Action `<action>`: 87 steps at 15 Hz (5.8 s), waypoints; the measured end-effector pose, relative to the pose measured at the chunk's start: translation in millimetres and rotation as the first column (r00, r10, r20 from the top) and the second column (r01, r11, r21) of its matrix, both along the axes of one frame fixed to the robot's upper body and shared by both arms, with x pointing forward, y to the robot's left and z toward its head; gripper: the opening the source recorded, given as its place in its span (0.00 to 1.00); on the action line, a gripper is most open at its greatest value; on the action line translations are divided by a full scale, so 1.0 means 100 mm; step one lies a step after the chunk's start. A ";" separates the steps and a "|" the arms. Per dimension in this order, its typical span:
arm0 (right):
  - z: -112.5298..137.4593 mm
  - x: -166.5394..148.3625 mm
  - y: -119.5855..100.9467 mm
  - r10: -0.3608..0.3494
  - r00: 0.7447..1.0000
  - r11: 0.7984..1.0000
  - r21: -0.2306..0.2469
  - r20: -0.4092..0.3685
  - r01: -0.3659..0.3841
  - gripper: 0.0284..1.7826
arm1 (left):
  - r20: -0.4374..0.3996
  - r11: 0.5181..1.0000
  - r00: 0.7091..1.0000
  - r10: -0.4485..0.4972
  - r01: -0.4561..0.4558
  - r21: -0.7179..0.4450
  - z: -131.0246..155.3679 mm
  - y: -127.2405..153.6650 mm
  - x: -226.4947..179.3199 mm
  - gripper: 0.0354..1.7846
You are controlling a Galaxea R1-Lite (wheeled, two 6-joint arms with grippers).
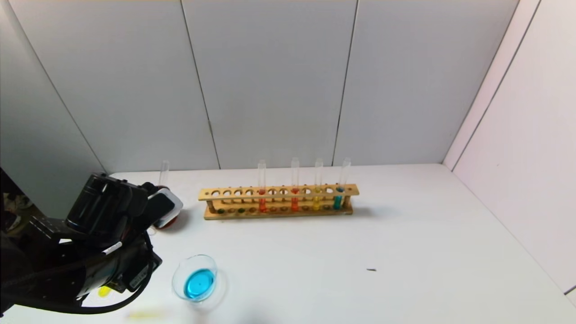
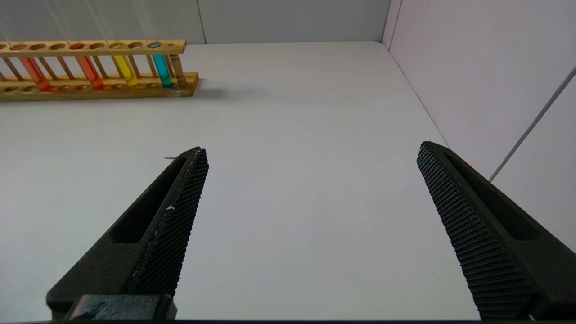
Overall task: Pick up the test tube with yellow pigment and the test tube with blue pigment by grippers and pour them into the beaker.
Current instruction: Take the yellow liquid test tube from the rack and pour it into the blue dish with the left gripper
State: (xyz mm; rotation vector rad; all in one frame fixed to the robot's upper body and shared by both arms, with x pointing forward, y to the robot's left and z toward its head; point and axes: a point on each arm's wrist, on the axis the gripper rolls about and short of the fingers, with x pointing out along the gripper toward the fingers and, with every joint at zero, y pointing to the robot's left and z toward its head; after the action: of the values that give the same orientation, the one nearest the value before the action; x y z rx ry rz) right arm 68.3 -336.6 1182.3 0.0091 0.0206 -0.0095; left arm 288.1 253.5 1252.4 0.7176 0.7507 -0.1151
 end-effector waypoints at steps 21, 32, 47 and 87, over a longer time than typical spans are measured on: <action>0.00 0.00 0.00 0.000 1.000 1.000 0.000 0.000 0.000 0.95 | -0.402 0.915 0.914 -0.050 0.203 0.349 -0.32 -0.23 0.08 0.16; 0.00 0.00 0.00 0.000 1.000 1.000 0.000 -0.001 0.000 0.95 | -0.525 0.857 0.851 -0.017 0.283 0.431 -0.56 -0.50 0.35 0.16; 0.00 0.00 0.00 0.000 1.000 1.000 0.000 0.000 0.000 0.95 | -0.647 0.792 0.762 0.031 0.376 0.481 -0.58 -0.67 0.44 0.16; 0.00 0.00 0.00 0.000 1.000 1.000 0.000 0.000 0.000 0.95 | -0.764 0.817 0.631 0.134 0.366 0.445 -0.38 -1.04 0.58 0.16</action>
State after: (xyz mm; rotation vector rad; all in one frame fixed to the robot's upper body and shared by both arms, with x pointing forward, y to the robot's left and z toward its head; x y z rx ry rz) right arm 68.2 -336.6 1182.4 0.0091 0.0206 -0.0090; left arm 345.8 149.4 1214.1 1.3374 1.6240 -0.3548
